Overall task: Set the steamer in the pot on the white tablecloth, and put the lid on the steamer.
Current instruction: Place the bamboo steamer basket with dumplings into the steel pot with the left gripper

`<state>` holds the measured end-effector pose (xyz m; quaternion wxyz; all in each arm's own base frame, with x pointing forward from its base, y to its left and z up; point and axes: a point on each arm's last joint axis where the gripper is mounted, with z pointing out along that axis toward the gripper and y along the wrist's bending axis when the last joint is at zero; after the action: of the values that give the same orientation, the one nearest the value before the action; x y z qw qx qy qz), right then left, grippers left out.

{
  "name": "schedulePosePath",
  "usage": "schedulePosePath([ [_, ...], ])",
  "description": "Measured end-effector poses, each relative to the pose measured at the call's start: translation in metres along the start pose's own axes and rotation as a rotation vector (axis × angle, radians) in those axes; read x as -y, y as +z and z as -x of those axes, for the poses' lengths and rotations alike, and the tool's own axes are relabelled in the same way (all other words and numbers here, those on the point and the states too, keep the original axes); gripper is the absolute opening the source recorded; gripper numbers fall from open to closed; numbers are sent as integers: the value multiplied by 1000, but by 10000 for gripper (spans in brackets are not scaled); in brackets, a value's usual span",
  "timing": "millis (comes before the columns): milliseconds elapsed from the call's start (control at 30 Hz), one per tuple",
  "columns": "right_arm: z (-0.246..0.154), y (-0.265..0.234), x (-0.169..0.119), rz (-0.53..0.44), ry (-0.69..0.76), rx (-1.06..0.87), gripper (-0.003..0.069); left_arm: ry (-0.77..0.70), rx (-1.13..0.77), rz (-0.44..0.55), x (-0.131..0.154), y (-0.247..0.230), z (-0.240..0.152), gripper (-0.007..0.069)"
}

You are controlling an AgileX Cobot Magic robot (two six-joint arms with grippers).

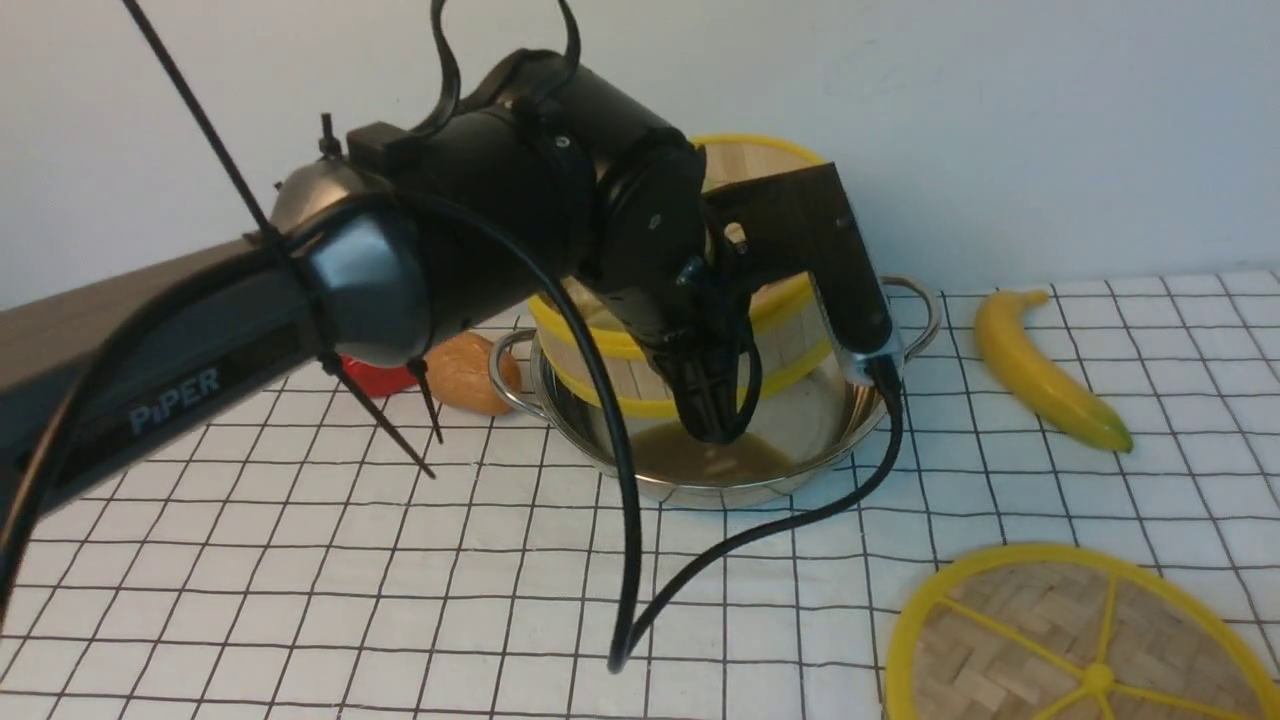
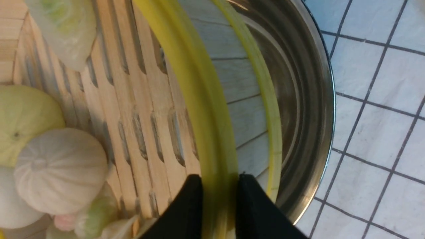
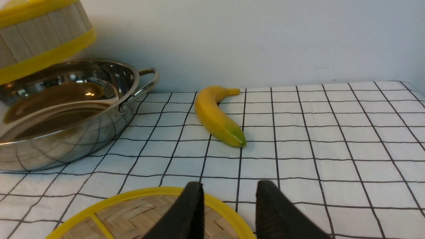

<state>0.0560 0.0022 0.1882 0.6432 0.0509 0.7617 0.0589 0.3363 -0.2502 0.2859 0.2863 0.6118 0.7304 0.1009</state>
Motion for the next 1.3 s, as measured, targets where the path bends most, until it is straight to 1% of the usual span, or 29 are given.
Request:
schedulePosePath([
  [567,0,0,0,0,0,0,242,36,-32,-43,13,48,1,107],
  [1067,0,0,0,0,0,0,242,44,-68,-76,22,73,-3,107],
  [1300,0,0,0,0,0,0,242,44,-54,-68,22,75,-1,108],
])
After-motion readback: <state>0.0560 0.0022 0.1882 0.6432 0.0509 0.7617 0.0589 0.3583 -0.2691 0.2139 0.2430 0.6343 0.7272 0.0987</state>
